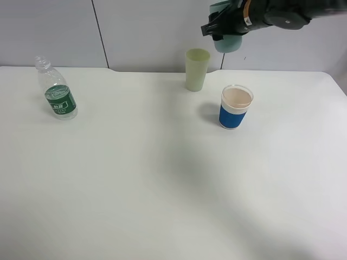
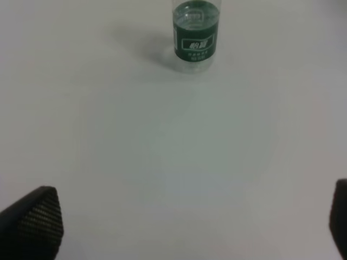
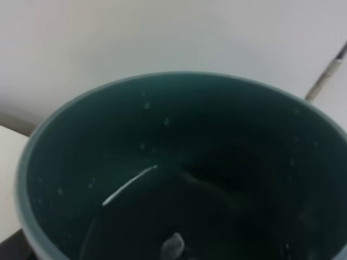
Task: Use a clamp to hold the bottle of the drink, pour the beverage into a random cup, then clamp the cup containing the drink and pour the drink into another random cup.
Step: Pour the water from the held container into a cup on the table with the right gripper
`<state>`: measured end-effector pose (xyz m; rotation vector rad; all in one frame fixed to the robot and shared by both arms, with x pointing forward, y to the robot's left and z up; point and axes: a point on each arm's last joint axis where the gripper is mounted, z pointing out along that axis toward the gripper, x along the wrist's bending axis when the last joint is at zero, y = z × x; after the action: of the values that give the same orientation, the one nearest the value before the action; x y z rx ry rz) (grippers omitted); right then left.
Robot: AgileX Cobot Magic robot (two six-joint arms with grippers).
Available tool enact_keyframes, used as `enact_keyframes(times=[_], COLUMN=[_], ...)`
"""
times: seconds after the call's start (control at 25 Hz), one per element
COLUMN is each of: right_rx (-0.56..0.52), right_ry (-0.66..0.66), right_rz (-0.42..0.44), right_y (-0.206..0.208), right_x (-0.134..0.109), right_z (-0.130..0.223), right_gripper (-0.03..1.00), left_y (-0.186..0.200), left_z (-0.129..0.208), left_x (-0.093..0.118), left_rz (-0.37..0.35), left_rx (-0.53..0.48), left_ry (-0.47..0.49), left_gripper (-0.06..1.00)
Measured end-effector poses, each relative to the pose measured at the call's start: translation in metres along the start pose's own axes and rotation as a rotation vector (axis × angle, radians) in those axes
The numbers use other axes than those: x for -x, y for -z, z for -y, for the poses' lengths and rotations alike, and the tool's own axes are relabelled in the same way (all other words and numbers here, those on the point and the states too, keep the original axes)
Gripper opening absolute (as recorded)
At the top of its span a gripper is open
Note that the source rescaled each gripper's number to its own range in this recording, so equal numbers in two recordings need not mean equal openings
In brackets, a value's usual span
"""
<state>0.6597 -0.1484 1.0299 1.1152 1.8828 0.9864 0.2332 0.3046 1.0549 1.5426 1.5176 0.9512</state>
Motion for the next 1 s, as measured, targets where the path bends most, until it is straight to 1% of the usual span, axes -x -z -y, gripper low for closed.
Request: enact_keyframes(times=[0.12, 0.24, 0.4, 0.56, 1.0], right_rx=[-0.007, -0.016, -0.017, 0.006, -0.014], right_ry=[0.012, 0.052, 0.145, 0.244, 0.395], right_rz=[0.000, 0.027, 0.069, 0.083, 0.119], right_y=[-0.013, -0.022, -0.027, -0.025, -0.026], right_x=[-0.009, -0.015, -0.019, -0.024, -0.021], right_z=[-0.002, -0.008, -0.016, -0.026, -0.026], right_gripper=[0.02, 0.02, 0.02, 0.02, 0.02], left_y=[0.000, 0.000, 0.000, 0.000, 0.000], left_z=[0.000, 0.000, 0.000, 0.000, 0.000], left_x=[0.000, 0.000, 0.000, 0.000, 0.000], left_rz=[0.000, 0.000, 0.000, 0.000, 0.000], left_rx=[0.000, 0.000, 0.000, 0.000, 0.000], left_ry=[0.000, 0.000, -0.002, -0.002, -0.002], left_gripper=[1.00, 1.00, 1.00, 1.00, 1.00])
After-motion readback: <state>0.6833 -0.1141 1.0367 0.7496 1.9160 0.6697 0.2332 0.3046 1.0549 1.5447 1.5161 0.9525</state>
